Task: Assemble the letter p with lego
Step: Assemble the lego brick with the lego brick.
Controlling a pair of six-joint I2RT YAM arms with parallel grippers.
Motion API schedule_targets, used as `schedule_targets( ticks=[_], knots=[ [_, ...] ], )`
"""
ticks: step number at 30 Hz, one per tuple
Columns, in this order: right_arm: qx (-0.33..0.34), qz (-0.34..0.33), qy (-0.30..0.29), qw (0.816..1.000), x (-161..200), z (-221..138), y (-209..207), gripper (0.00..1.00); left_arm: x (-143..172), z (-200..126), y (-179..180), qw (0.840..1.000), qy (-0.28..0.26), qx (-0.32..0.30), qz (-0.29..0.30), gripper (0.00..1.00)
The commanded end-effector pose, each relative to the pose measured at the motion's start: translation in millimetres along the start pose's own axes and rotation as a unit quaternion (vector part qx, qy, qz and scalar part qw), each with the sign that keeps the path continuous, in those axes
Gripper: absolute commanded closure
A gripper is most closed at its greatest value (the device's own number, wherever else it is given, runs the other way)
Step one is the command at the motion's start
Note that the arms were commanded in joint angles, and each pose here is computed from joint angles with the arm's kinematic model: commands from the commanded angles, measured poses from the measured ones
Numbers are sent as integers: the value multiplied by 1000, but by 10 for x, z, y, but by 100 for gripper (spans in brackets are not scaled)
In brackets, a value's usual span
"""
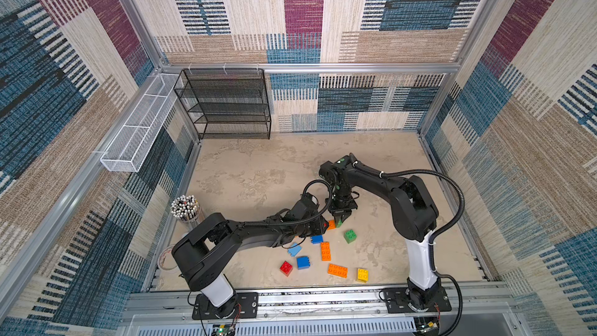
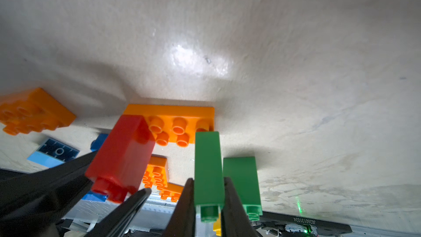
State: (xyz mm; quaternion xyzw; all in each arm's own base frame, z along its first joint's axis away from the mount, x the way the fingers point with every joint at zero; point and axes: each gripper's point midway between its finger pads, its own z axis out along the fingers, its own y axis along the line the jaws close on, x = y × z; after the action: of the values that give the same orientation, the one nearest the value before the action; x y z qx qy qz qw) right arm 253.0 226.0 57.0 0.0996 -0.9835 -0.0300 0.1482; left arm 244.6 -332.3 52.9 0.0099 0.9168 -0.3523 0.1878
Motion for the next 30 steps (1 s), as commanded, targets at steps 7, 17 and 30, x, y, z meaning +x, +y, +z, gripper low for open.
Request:
schedule_targets(
  ticks=[7, 17, 30],
  knots=[
    [5, -5, -16, 1000, -154, -2, 23, 100, -56, 17, 1, 1000, -13, -4, 2, 64],
    [20, 0, -8, 1000, -193, 88, -43, 100, -39, 45, 18, 1000, -10, -6, 0, 66],
    [15, 9, -14, 1000, -350, 91, -49, 100, -28, 74, 53, 1000, -8, -10, -2, 69]
  ],
)
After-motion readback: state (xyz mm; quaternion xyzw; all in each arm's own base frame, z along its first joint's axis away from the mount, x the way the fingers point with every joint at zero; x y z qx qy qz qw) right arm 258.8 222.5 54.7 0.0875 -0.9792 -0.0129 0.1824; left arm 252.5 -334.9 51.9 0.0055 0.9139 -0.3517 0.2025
